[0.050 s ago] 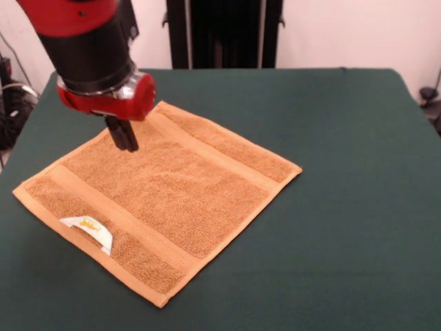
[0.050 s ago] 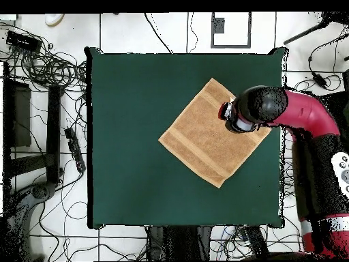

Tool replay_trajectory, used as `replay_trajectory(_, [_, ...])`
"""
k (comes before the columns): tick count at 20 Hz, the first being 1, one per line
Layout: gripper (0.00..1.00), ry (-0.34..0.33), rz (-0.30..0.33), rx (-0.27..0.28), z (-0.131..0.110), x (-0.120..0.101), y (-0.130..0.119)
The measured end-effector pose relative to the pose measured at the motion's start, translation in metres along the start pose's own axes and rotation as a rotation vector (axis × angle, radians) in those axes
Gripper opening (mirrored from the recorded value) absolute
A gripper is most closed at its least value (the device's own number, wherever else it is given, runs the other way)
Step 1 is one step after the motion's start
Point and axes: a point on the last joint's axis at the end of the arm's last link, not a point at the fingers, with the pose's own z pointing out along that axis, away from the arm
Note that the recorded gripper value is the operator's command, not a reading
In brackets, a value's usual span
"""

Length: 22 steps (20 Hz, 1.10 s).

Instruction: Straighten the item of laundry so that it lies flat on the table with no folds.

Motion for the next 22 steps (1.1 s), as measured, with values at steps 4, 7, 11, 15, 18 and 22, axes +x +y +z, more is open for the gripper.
replay_trajectory(4, [0.0,0.013,-0.011,0.014,0.019,0.008,0.006])
replay_trajectory(7, [0.0,0.037,-0.018,0.023,0.042,0.016,0.009])
replay_trajectory(11, [0.0,0.08,-0.024,0.041,0.069,0.031,0.009])
replay_trajectory(15, [0.0,0.134,-0.031,0.082,0.097,0.051,0.0])
replay_trajectory(18, [0.0,0.171,-0.039,0.127,0.113,0.066,-0.01])
replay_trajectory(22, [0.0,0.199,-0.049,0.172,0.122,0.078,-0.021])
